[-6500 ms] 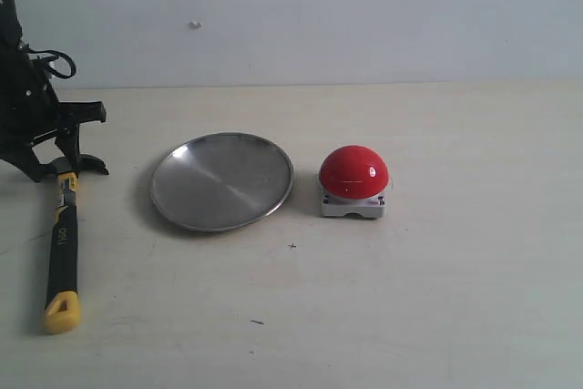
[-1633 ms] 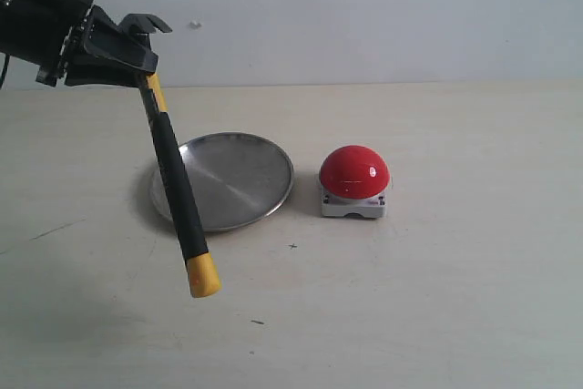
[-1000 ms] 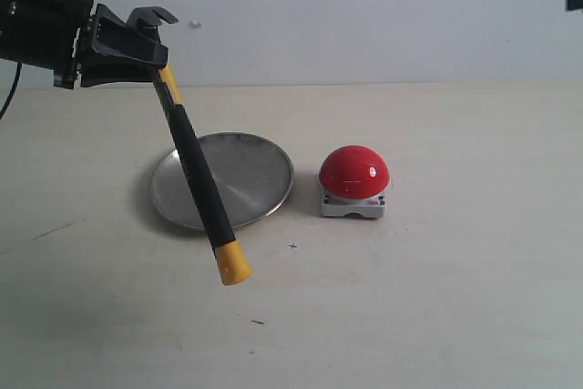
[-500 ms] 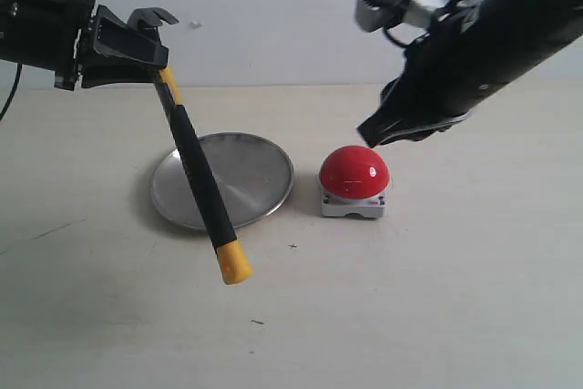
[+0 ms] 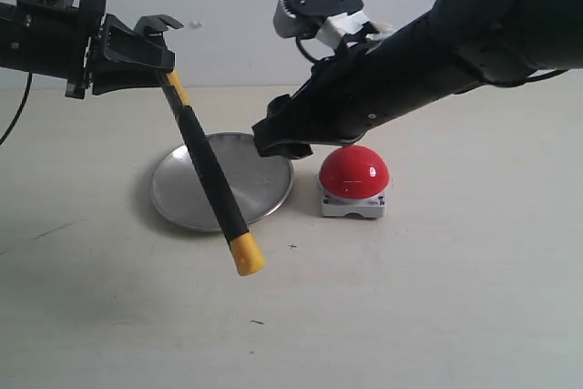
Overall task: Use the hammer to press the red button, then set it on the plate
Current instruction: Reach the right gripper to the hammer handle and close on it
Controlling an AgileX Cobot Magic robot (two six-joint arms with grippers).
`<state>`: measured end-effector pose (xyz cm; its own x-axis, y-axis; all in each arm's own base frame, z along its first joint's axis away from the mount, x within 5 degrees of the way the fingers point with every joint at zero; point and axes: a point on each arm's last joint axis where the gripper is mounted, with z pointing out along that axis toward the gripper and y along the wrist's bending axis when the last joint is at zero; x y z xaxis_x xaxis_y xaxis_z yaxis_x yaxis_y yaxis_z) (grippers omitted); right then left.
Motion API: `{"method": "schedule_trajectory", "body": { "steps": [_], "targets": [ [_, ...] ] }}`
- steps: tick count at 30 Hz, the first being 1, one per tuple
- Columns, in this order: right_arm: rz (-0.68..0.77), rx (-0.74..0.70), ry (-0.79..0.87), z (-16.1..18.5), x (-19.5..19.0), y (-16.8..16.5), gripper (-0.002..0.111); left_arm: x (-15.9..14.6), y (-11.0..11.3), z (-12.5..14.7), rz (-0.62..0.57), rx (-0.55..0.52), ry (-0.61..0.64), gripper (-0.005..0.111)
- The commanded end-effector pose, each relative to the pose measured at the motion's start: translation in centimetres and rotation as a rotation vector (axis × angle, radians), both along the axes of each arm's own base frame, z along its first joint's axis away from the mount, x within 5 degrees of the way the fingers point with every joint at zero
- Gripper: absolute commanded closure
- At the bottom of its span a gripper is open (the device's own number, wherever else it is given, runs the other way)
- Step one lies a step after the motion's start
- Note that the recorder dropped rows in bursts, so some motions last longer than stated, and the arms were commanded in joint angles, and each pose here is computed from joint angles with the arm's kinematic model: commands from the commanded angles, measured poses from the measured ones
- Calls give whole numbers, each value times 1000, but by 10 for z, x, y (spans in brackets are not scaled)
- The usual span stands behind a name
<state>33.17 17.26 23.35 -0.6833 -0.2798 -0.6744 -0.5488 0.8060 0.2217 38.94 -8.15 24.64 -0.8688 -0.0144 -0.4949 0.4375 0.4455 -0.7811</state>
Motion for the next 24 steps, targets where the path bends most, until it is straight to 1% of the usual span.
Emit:
{"method": "schedule_trajectory", "body": {
  "steps": [1, 2, 4, 7, 10, 12, 18, 24],
  "targets": [
    [-69, 70, -9, -3, 3, 14, 48, 0, -3, 10, 10, -70, -13, 107],
    [-69, 81, -4, -2, 2, 17, 48, 0, -3, 10, 9, -69, -15, 107],
    [-17, 60, -16, -1, 0, 22, 49, 0, -3, 10, 9, -69, -15, 107],
    [36, 54, 23, 1, -4, 24, 44, 0, -3, 10, 11, -73, -15, 107],
    [56, 56, 55, -2, -4, 27, 41, 0, -3, 10, 10, -73, -17, 107],
    [50, 70, 67, -4, -3, 28, 41, 0, -3, 10, 8, -74, -16, 107],
    [97, 69, 93, -14, -4, 31, 41, -1, -3, 11, 8, -81, -15, 107],
    [143, 94, 106, -13, -9, 38, 41, 0, -3, 11, 15, -82, -28, 107]
  ]
}}
